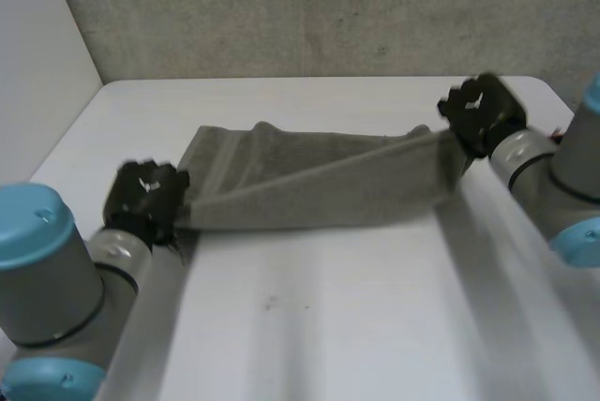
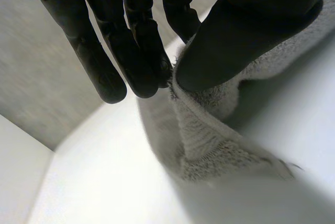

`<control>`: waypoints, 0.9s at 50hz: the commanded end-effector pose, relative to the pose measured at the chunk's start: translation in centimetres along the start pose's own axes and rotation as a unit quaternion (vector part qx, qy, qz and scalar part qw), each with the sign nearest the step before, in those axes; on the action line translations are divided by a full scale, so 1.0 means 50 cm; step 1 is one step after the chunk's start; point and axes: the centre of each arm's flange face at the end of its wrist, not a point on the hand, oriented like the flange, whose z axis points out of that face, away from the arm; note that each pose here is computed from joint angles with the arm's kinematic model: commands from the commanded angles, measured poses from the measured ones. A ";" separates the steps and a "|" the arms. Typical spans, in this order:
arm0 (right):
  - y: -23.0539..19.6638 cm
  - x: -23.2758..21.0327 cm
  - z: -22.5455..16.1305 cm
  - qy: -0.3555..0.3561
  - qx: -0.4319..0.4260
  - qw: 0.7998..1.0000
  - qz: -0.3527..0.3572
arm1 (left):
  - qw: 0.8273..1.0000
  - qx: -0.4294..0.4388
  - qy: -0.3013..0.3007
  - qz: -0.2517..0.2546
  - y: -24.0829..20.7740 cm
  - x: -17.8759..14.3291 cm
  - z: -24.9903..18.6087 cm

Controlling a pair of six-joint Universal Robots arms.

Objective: Fold the towel.

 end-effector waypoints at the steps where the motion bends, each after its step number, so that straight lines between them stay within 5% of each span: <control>1: -0.155 0.149 -0.084 0.061 0.059 0.994 0.064 | 0.989 0.128 -0.077 -0.020 -0.167 -0.103 0.007; 8: -0.232 0.261 -0.161 0.090 0.051 0.992 0.066 | 0.950 0.277 -0.138 -0.030 -0.383 -0.221 -0.063; 15: -0.266 0.301 -0.212 0.082 0.030 0.994 0.070 | 0.957 0.268 -0.113 -0.021 -0.431 -0.239 -0.091; 24: -0.189 0.221 -0.180 -0.008 -0.056 0.997 0.057 | 0.996 0.082 -0.017 -0.010 -0.291 -0.181 0.000; 30: -0.113 0.156 -0.119 -0.064 -0.112 0.991 0.029 | 0.999 -0.042 0.033 -0.006 -0.174 -0.136 0.083; 35: -0.089 0.111 -0.064 -0.078 -0.123 0.989 0.022 | 0.997 -0.059 0.040 0.012 -0.142 -0.126 0.143; 41: -0.108 0.165 0.032 0.047 -0.062 0.997 -0.001 | 1.000 0.012 0.004 0.025 -0.206 -0.156 0.191; 43: -0.144 0.209 0.052 0.113 -0.008 0.993 -0.007 | 0.989 0.134 -0.056 0.017 -0.312 -0.206 0.213; 45: -0.230 0.293 0.062 0.246 0.111 0.963 -0.006 | 0.972 0.215 -0.091 0.005 -0.380 -0.235 0.211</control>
